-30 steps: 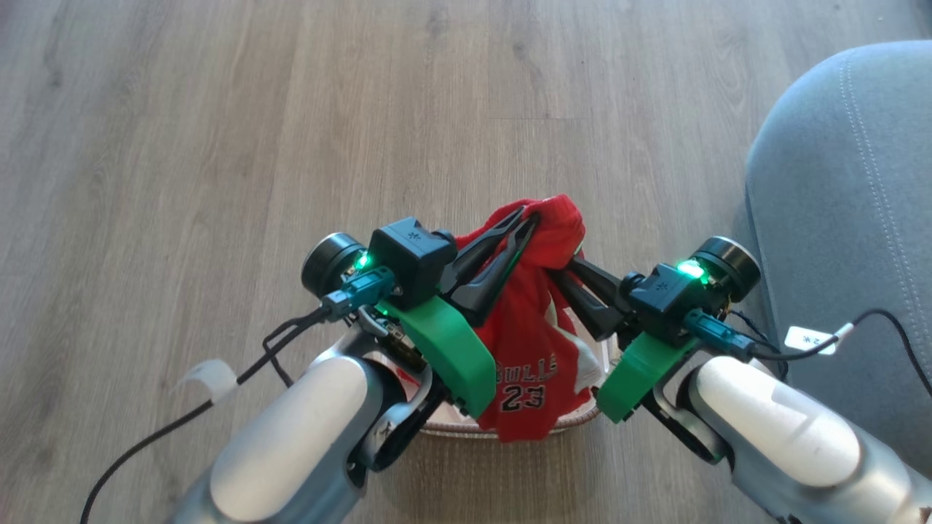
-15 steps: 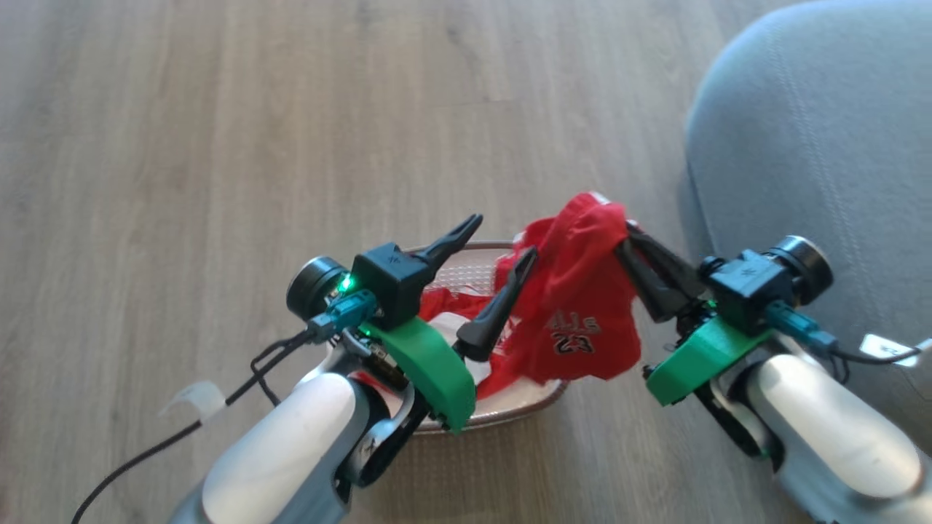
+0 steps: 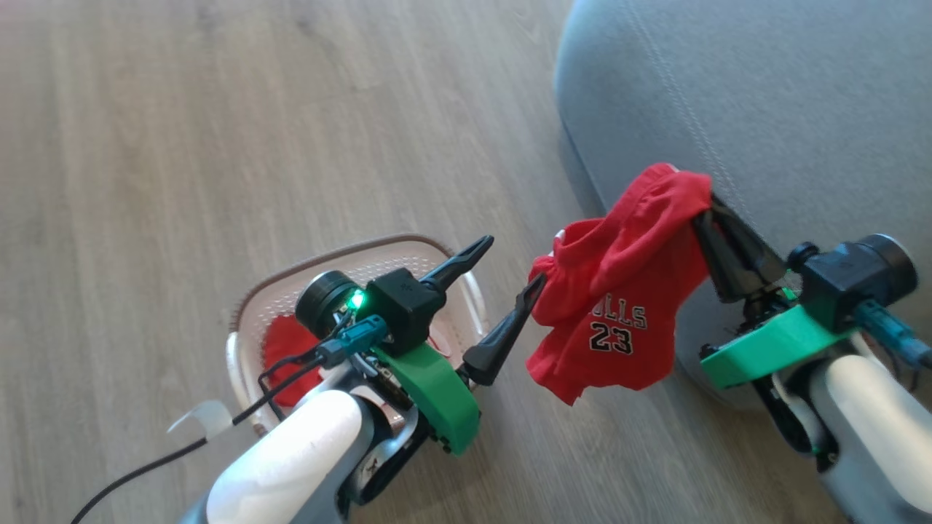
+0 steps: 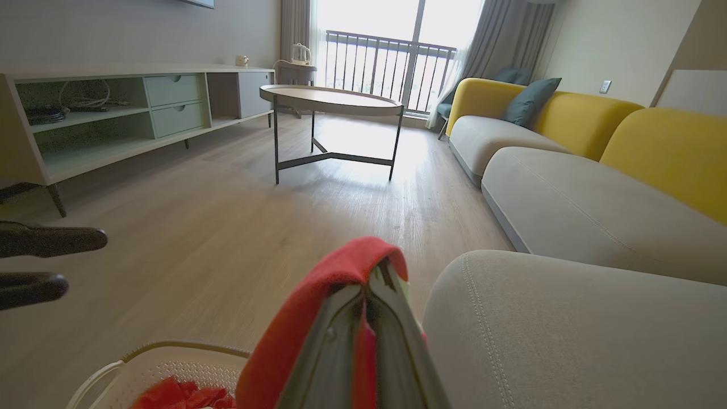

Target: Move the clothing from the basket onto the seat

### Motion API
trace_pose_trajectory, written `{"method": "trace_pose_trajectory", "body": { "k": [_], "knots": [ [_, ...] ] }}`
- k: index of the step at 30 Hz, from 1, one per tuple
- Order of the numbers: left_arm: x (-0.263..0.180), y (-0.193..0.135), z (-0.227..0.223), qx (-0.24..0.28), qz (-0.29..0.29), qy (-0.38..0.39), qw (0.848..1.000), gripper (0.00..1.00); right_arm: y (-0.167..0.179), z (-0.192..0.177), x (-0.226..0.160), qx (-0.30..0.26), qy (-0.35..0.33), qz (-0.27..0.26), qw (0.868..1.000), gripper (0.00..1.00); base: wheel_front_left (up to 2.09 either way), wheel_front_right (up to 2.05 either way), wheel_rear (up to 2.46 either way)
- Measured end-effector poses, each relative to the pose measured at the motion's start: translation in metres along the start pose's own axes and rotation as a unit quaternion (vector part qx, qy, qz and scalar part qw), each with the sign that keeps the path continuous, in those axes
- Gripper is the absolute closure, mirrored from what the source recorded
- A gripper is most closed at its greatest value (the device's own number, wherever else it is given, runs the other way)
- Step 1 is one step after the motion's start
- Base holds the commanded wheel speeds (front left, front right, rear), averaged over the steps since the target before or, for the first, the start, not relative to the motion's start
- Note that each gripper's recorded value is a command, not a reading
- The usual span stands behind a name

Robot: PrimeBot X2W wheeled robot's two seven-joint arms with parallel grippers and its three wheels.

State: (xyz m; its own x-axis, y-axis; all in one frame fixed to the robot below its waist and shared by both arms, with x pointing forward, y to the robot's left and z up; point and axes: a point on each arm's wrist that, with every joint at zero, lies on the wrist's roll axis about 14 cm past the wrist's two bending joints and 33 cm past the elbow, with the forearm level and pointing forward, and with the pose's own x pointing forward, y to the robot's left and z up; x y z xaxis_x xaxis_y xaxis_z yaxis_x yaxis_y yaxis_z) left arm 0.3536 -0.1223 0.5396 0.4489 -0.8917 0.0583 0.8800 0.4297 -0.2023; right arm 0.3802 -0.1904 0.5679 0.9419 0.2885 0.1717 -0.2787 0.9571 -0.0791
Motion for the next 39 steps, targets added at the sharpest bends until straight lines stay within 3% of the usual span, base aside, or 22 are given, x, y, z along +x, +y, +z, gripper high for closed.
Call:
{"method": "trace_pose_trajectory", "body": {
  "k": [6, 13, 23, 29, 33, 39],
  "knots": [
    [0.010, -0.009, -0.009, -0.019, -0.029, 0.004, 0.999, 0.00, -0.023, -0.007, -0.013, -0.006, 0.015, -0.042, 0.999, 1.00, 0.00, 0.00, 0.00],
    [0.017, 0.009, -0.019, -0.035, -0.032, 0.009, 0.999, 0.00, -0.052, -0.022, 0.006, 0.008, 0.020, -0.081, 0.996, 1.00, 0.00, 0.00, 0.00],
    [0.021, 0.068, -0.050, -0.051, -0.002, 0.024, 0.998, 0.00, -0.153, -0.028, 0.102, -0.003, -0.010, -0.162, 0.987, 1.00, 0.00, 0.00, 0.00],
    [0.014, 0.112, -0.074, -0.060, 0.041, 0.032, 0.997, 0.00, -0.211, -0.006, 0.168, 0.001, -0.063, -0.211, 0.975, 1.00, 0.00, 0.00, 0.00],
    [0.006, 0.130, -0.081, -0.060, 0.062, 0.035, 0.996, 0.00, -0.236, 0.003, 0.191, 0.010, -0.078, -0.239, 0.968, 1.00, 0.00, 0.00, 0.00],
    [-0.011, 0.155, -0.090, -0.068, 0.108, 0.029, 0.991, 0.00, -0.293, 0.033, 0.206, -0.018, -0.100, -0.308, 0.946, 1.00, 0.00, 0.00, 0.00]
  ]
}}
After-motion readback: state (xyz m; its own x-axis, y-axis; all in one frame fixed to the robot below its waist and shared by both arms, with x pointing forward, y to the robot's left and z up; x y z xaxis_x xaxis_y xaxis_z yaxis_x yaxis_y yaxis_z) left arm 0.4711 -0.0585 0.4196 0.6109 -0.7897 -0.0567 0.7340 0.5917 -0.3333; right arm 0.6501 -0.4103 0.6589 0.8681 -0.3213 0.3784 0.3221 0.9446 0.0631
